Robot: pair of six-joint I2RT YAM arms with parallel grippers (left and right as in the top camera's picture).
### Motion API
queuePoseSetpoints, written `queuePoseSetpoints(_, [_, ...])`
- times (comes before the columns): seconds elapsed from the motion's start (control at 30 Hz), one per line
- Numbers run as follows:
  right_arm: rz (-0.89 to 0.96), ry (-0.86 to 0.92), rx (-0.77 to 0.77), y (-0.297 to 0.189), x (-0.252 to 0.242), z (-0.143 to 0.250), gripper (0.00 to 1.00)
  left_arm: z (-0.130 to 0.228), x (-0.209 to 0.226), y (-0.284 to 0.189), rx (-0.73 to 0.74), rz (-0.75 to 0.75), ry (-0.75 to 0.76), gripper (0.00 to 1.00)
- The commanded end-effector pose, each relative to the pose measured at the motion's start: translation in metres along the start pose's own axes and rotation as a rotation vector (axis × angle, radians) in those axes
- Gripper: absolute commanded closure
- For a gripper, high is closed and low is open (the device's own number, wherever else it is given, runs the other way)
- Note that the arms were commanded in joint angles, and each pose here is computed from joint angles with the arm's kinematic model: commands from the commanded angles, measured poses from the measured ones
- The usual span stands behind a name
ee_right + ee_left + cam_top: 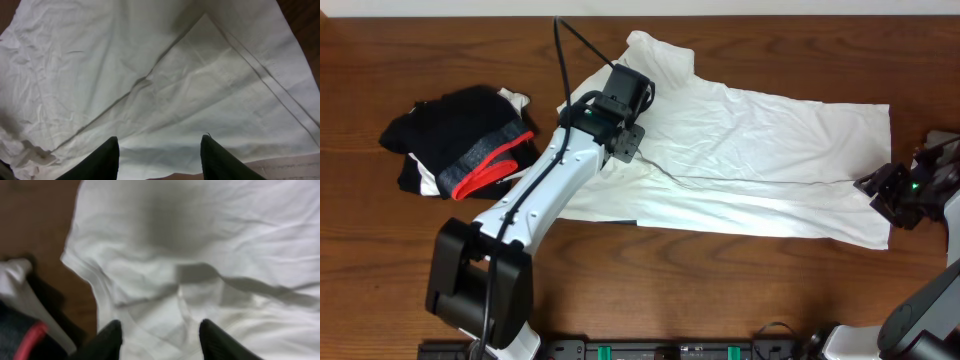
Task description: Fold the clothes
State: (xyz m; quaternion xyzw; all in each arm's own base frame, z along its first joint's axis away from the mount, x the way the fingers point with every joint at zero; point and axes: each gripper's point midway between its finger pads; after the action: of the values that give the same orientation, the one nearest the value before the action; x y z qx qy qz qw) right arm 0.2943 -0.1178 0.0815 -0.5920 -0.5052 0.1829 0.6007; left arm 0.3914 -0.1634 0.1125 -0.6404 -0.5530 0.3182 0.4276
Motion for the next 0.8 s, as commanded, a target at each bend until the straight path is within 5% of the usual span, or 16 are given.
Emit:
queuePoseSetpoints(0.0, [-0.001,-0.031,-0.022,-0.006,0.005,-0.005,0.49,0.028,-0.016,0.018,0.108,0.083,-0.051,0.53])
queuePoseSetpoints(0.47, [-0.001,-0.026,-0.011,-0.006,0.005,-0.003,0.50,0.055,-0.028,0.075,0.205,0.083,-0.034,0.52])
queuePoseSetpoints(0.7, [-0.002,-0.025,-0.009,-0.006,0.005,-0.002,0.50,0.044,-0.031,0.075,0.162,0.095,-0.027,0.92])
queuePoseSetpoints(0.77, [-0.002,-0.025,-0.009,-0.006,0.005,-0.002,0.50,0.038,-0.032,0.073,0.149,0.098,-0.029,0.94])
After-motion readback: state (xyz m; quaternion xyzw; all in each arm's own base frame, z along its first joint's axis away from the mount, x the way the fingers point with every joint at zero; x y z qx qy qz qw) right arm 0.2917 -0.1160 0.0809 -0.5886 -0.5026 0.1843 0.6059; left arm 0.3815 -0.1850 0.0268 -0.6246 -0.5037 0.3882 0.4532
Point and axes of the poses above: each gripper's point midway between its finger pads, its own y axis out along the fingers, its own x axis along the line the jaws close on, z = x × y, and after that the axes turned 15 degrees about -y, right-handed
